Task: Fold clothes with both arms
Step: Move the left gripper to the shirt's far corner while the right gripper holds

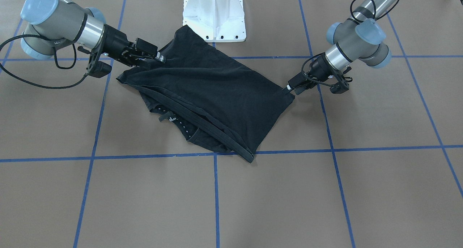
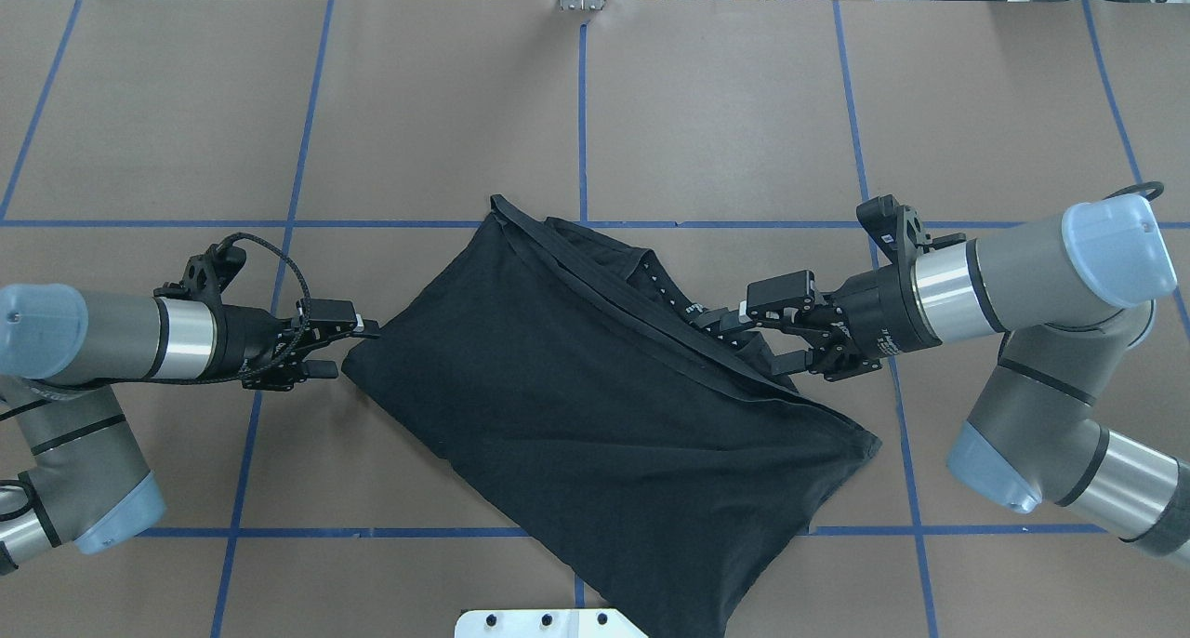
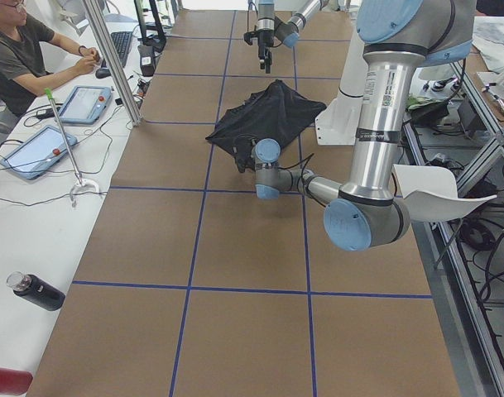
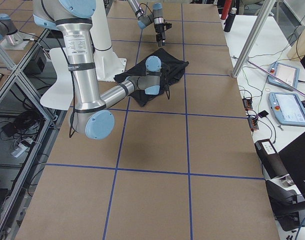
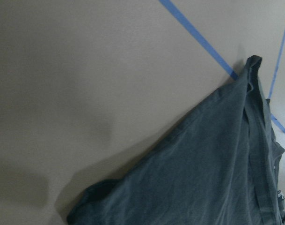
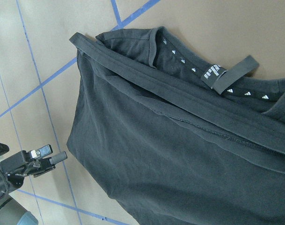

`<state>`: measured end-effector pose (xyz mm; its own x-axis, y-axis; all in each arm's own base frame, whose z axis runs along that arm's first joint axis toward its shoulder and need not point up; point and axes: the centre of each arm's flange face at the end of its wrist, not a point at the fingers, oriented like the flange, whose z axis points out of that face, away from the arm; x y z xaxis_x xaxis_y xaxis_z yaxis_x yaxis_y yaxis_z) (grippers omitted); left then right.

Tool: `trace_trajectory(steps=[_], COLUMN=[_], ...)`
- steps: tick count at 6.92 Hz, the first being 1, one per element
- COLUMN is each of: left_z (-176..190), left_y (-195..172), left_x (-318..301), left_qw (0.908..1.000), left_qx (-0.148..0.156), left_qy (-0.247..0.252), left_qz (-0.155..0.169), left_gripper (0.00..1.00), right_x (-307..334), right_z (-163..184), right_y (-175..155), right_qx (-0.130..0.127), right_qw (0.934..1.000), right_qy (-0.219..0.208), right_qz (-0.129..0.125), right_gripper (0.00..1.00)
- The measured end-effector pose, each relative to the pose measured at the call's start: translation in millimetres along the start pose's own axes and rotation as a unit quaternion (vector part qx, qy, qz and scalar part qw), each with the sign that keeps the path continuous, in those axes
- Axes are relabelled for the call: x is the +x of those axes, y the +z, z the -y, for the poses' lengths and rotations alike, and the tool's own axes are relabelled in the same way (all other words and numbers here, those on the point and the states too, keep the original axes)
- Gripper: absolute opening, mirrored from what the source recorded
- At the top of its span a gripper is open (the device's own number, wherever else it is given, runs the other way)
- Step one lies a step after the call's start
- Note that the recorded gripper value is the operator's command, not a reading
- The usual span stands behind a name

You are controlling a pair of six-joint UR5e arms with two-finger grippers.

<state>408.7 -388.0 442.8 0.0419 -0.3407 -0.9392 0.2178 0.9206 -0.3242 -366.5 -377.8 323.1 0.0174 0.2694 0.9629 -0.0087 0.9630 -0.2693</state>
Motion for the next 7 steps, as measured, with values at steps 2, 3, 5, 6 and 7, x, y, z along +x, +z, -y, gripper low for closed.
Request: trace_trajectory(steps=[2,3,5,6,7], left_z=[2.8,3.8,4.5,3.7,2.7], left_y=[5.7,7.7,10.4,11.6,12.6], left_x=[-6.5,-7.9,-8.7,-8.7,-8.9], left_qw=[1.0,0.9999,0.9999,0.9999,0.9999], left_qx=[0.002,0.002,0.003,0.002,0.002], left_qy=[-0.001,-0.002,-0.004,-0.003,-0.003], left_qz=[0.007,0.01,0.012,0.012,0.012], left_gripper=[0.98,0.94,0.92,0.91,0.91], right_x=[2.8,3.8,4.1,4.1,4.0], right_z=[3.2,4.9,6.4,6.9,7.2], right_y=[0.8,0.6,-0.4,-0.8,-1.2], right_qx=[0.003,0.004,0.006,0.006,0.007], right_qw=[1.0,1.0,1.0,1.0,1.0], right_qy=[0.003,0.003,0.004,0.004,0.004], right_qz=[-0.003,-0.003,-0.003,-0.003,-0.003], right_gripper=[1.0,1.0,1.0,1.0,1.0])
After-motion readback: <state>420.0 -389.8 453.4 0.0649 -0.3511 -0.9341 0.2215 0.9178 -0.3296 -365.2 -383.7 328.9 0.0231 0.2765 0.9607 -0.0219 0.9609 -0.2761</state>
